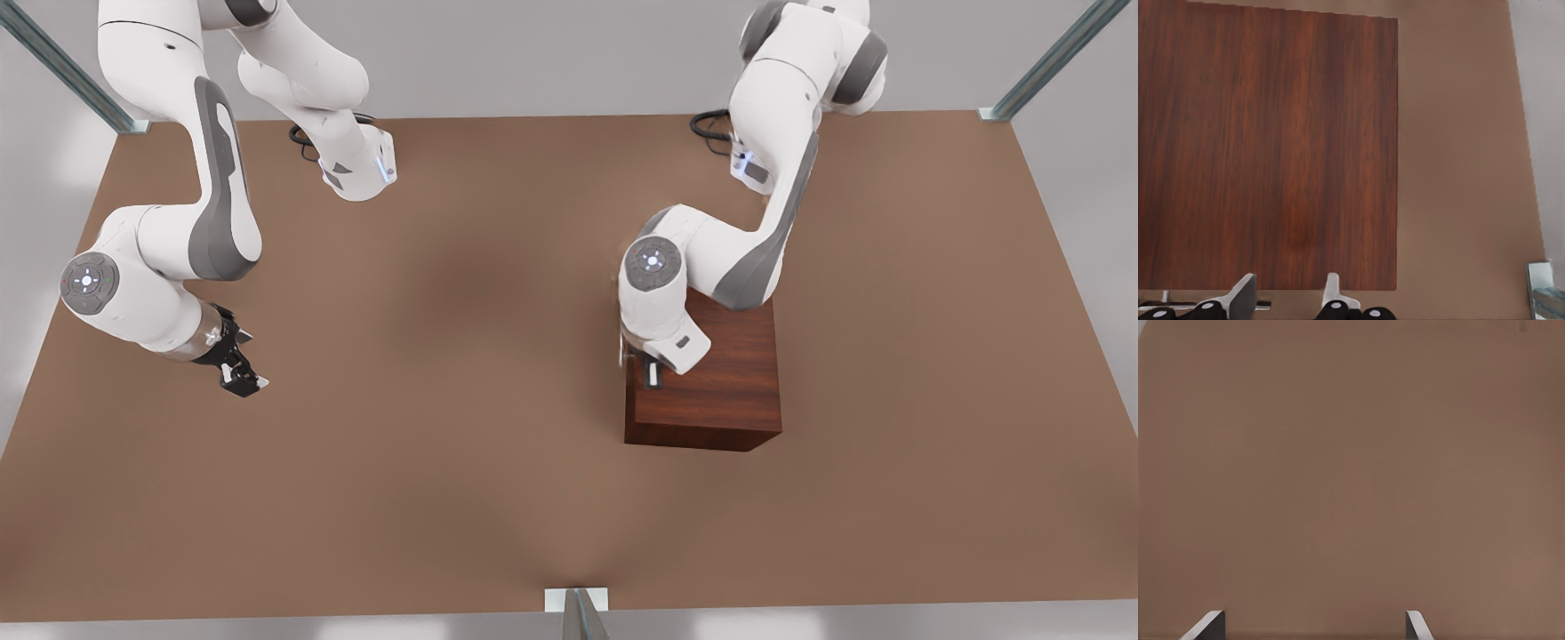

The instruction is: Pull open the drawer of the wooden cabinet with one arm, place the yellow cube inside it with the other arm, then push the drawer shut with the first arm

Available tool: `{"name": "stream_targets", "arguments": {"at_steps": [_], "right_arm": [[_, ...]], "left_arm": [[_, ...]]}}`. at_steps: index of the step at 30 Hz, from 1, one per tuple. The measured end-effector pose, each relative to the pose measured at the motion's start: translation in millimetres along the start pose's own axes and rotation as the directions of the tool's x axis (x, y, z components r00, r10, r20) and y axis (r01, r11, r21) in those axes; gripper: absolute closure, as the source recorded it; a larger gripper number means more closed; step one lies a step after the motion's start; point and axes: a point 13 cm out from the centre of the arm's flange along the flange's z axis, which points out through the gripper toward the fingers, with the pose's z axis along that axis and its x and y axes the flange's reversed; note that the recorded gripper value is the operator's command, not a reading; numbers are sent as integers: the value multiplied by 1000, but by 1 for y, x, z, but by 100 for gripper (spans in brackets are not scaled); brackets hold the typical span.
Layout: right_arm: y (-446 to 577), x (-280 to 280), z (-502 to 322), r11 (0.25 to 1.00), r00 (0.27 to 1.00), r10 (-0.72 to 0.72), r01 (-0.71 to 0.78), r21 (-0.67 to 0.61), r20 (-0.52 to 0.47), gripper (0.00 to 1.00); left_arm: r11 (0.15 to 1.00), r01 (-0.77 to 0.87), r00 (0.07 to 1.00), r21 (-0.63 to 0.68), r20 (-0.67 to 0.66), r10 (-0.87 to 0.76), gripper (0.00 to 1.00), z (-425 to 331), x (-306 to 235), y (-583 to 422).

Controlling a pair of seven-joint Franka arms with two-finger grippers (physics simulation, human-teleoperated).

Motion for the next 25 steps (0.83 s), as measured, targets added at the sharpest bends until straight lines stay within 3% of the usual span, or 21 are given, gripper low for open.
{"name": "stream_targets", "arguments": {"at_steps": [3, 7, 12, 17, 22, 25], "right_arm": [[0, 0, 0, 1000, 1000, -6, 6, 0, 0, 0], [0, -1, -1, 1000, 1000, -11, 11, -1, 1, 0], [0, -2, -2, 1000, 1000, -17, 17, -4, 3, 0], [1, -2, -4, 1000, 1000, -22, 22, -6, 4, 0], [1, -2, -3, 1000, 1000, -28, 28, -5, 3, 0], [1, -2, -3, 1000, 1000, -29, 29, -5, 3, 0]], "left_arm": [[999, 11, 1000, -43, -28, -12, 0, -25, -102, -15], [979, -191, 980, -65, -67, 187, 0, -48, -157, -13], [960, -278, 909, 19, -317, 270, 0, -63, -299, -45], [793, -596, 746, 127, -276, 606, 0, -68, -299, -44], [588, -791, 550, 169, -222, 805, 0, -70, -302, -40], [448, -876, 417, 178, -187, 890, 0, -71, -273, -39]]}}
